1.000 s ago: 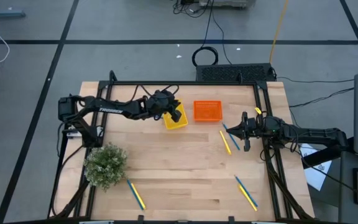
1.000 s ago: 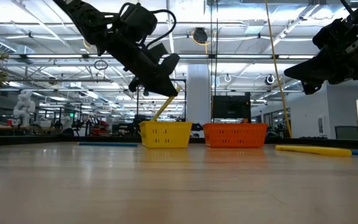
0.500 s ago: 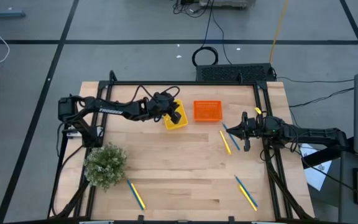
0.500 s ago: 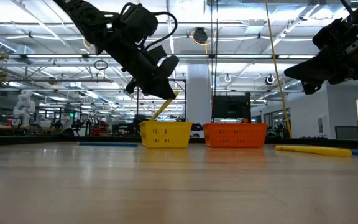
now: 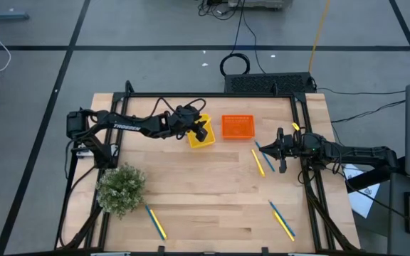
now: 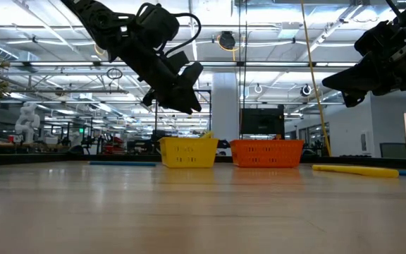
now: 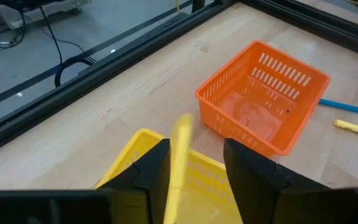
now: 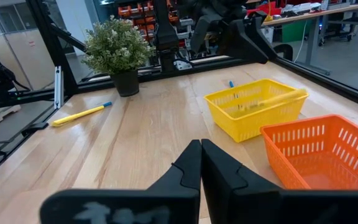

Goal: Sort pens & pencils
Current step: Put the top yellow pen into the yellow basket

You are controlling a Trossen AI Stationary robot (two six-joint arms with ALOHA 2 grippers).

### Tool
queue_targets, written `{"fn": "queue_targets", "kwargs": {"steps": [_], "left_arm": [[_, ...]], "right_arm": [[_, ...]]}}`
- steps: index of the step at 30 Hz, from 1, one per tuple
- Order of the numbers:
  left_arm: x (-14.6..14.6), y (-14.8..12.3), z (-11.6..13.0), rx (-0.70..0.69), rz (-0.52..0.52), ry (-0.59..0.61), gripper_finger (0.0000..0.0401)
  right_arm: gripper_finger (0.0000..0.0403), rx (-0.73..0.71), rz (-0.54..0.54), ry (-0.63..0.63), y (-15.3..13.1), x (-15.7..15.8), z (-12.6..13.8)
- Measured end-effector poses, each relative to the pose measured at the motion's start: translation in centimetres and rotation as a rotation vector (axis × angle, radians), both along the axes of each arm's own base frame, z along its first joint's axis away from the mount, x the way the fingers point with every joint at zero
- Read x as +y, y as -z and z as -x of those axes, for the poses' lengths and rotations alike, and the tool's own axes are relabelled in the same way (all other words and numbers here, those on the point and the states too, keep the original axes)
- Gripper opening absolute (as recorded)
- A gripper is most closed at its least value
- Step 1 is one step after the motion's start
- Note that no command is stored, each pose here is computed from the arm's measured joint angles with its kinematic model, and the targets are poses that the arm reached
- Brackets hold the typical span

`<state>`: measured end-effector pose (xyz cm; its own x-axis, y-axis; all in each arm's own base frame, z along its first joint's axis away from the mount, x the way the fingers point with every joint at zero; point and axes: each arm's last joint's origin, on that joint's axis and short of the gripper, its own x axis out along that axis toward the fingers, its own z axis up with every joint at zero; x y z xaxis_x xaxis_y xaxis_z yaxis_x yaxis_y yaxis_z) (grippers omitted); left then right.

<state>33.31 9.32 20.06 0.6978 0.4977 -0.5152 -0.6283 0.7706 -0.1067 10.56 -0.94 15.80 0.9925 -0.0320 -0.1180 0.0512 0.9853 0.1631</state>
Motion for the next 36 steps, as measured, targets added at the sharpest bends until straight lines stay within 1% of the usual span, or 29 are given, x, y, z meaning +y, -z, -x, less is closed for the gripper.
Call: {"fn": "queue_targets", "kwargs": {"steps": [4, 6, 9, 13, 18, 21, 23, 26, 29, 36], "left_arm": [[0.1, 0.0, 0.1, 0.015, -0.011, 0.009, 0.0157], [0.2, -0.6, 0.4, 0.011, -0.020, 0.018, 0.0158], [0.4, -3.2, 1.4, -0.067, -0.038, 0.046, 0.0158], [-0.2, -7.3, 3.8, -0.151, -0.088, 0.083, 0.0158], [-2.6, -12.0, 7.3, -0.237, -0.187, 0.164, 0.0159], [-4.4, -13.1, 9.1, -0.283, -0.232, 0.229, 0.0159], [-5.5, -13.0, 10.2, -0.320, -0.254, 0.270, 0.0159], [-6.8, -11.5, 12.0, -0.386, -0.267, 0.311, 0.0159], [-7.5, -9.4, 13.7, -0.456, -0.277, 0.329, 0.0159], [-7.8, -3.7, 16.8, -0.541, -0.257, 0.322, 0.0159]], "right_arm": [[0.0000, 0.000, 0.000, 0.000, 0.0, 0.0, 0.0], [0.0000, 0.000, 0.000, 0.000, 0.0, 0.0, 0.0], [0.0000, 0.000, 0.000, 0.000, 0.0, 0.0, 0.0], [0.0000, 0.000, 0.000, 0.000, 0.0, 0.0, 0.0], [0.0000, 0.000, 0.000, 0.000, 0.0, 0.0, 0.0], [0.0000, 0.000, 0.000, 0.000, 0.0, 0.0, 0.0], [0.0000, 0.000, 0.000, 0.000, 0.0, 0.0, 0.0], [0.0000, 0.000, 0.000, 0.000, 0.0, 0.0, 0.0], [0.0000, 0.000, 0.000, 0.000, 0.0, 0.0, 0.0], [0.0000, 0.000, 0.000, 0.000, 0.0, 0.0, 0.0]]}}
